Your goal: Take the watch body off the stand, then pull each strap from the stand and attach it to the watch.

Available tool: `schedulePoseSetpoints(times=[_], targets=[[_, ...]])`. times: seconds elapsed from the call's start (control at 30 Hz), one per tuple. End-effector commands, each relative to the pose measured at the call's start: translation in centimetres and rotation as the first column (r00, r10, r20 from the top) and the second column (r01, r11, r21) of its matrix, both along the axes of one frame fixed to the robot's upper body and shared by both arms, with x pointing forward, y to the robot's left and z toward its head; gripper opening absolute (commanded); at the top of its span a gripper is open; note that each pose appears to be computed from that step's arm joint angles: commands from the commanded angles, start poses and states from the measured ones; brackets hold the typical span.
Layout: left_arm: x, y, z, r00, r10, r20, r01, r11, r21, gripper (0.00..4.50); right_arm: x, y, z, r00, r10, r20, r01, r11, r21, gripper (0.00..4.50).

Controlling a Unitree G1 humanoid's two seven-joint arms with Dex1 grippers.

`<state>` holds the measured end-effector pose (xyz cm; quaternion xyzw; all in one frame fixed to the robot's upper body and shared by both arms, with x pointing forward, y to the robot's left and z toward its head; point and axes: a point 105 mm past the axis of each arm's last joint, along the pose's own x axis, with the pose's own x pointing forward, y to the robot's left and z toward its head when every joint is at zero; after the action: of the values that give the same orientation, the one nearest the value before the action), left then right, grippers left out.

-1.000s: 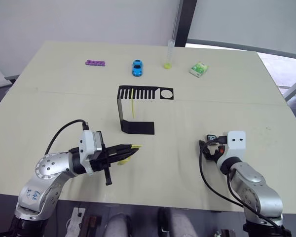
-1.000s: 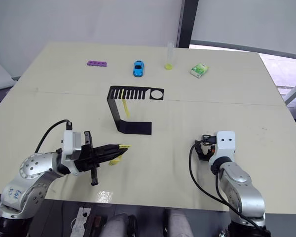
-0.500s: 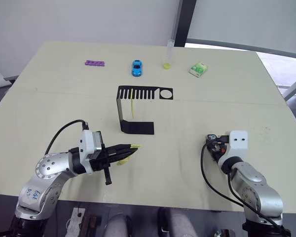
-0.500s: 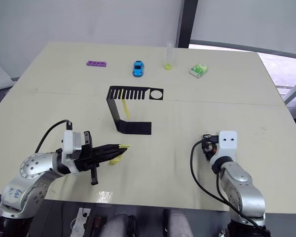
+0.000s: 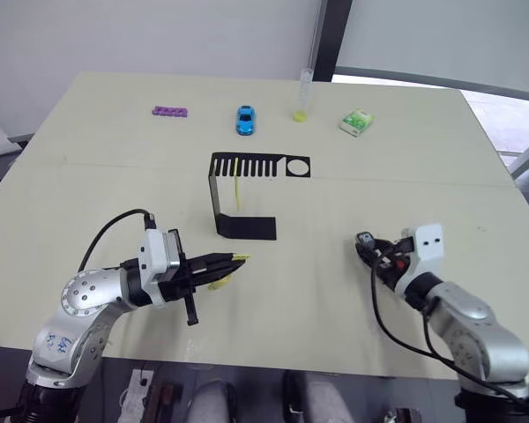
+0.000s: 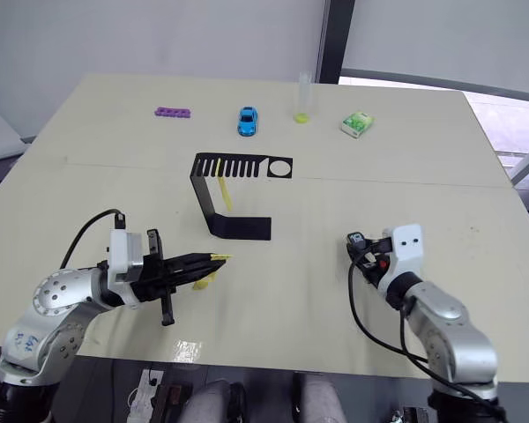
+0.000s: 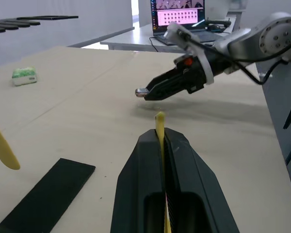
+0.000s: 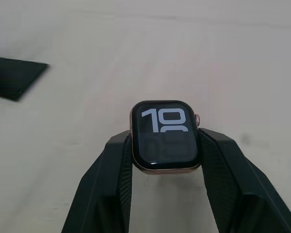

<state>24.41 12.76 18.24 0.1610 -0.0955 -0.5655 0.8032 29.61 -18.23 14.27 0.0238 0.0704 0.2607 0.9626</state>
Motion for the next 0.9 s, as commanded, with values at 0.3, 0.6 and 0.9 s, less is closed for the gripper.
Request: schedulePoseSetpoints(times=[0.3,0.6,0.9], targets=[[-0.7,1.5,1.3,0.969,-0.035,0.246,-0.019,0.977,0.212,0.0,-4.3,7.6,2.4,0.792,0.576,-0.202,-0.52,0.811,0.269,1.52],[-1.4,0.8,1.3,0.978,-0.075,0.197,0.021,0.964,0.264,0.0,-4.4,9.8,1.0,0.712,0.622,-0.325,-0.469,0.766,0.439,1.52],[-1.3,-0.5,1.7,0.983,-0.16,0.09,0.128,0.948,0.293,0.0,-4.5,11.2,0.6,0.664,0.64,-0.388,-0.46,0.758,0.462,1.52]])
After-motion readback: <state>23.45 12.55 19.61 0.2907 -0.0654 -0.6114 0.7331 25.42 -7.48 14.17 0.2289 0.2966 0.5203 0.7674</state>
